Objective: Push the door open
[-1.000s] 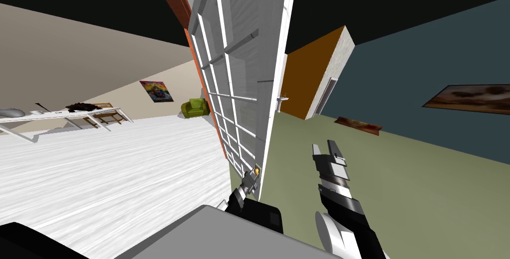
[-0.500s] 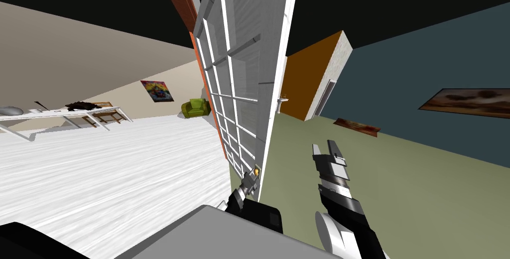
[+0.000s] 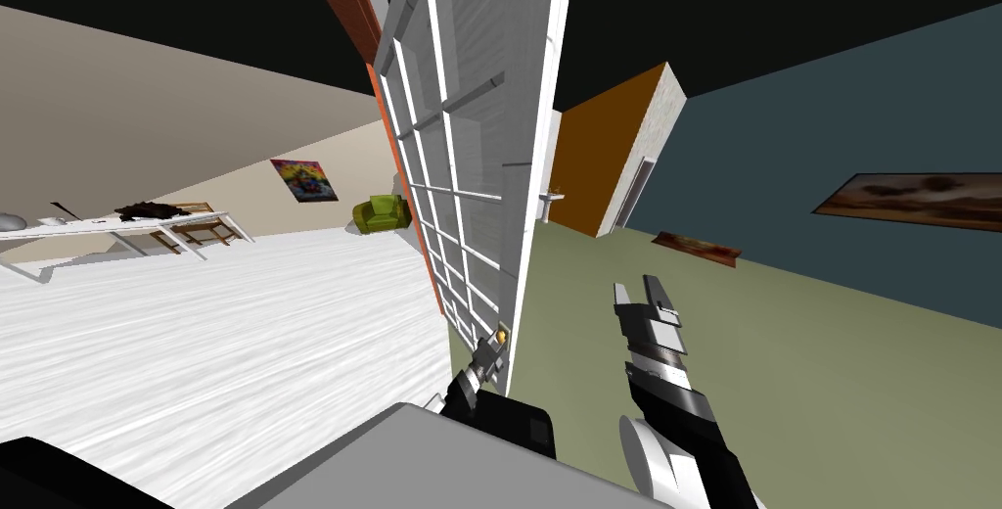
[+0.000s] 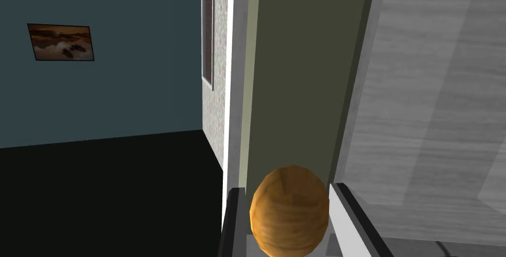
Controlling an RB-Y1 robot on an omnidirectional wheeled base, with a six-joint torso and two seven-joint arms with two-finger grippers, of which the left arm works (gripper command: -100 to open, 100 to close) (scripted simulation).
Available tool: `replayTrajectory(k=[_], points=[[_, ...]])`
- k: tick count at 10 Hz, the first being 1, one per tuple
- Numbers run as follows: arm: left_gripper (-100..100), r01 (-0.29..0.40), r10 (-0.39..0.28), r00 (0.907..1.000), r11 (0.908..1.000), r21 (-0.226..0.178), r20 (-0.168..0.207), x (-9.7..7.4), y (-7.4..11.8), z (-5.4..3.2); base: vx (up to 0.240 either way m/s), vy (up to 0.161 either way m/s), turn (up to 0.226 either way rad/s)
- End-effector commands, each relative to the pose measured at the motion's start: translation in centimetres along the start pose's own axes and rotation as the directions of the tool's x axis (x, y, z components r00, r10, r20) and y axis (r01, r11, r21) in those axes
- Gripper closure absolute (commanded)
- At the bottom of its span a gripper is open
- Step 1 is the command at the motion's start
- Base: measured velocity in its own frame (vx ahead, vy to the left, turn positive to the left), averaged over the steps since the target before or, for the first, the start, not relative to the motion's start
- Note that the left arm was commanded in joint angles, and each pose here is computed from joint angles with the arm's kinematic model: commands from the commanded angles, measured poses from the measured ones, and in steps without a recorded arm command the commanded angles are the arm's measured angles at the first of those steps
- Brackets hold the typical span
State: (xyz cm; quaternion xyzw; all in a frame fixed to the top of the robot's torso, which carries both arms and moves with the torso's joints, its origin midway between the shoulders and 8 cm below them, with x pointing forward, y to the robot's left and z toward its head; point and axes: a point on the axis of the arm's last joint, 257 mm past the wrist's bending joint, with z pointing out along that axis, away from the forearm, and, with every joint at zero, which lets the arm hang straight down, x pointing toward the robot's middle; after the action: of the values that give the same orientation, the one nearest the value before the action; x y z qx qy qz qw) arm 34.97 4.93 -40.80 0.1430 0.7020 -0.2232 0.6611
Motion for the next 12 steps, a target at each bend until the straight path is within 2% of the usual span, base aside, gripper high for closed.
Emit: replayTrajectory(k=[1, 4, 5, 8, 9, 11, 12], points=[[100, 0.045, -0.045, 0.9989, 0.9989, -0.012, 0.014, -0.4, 0.7, 0.23, 0.020, -0.023, -0.023], [100, 0.144, -0.144, 0.9894, 0.9891, -0.031, 0.023, -0.5, 1.8, 0.25, 0.023, -0.030, -0.030], [100, 0.154, -0.153, 0.9880, 0.9876, -0.031, 0.024, -0.5, 1.8, 0.25, 0.024, -0.018, -0.003], [100, 0.257, -0.255, 0.9662, 0.9652, -0.051, 0.039, -0.7, 3.0, 0.28, 0.026, -0.026, -0.030], [100, 0.269, -0.268, 0.9627, 0.9617, -0.050, 0.040, -0.7, 3.0, 0.28, 0.020, -0.022, -0.014], [100, 0.339, -0.336, 0.9403, 0.9386, -0.063, 0.054, -0.8, 3.9, 0.31, 0.023, -0.029, -0.039], [100, 0.352, -0.349, 0.9354, 0.9338, -0.062, 0.055, -0.8, 3.9, 0.31, 0.025, -0.021, 0.005]])
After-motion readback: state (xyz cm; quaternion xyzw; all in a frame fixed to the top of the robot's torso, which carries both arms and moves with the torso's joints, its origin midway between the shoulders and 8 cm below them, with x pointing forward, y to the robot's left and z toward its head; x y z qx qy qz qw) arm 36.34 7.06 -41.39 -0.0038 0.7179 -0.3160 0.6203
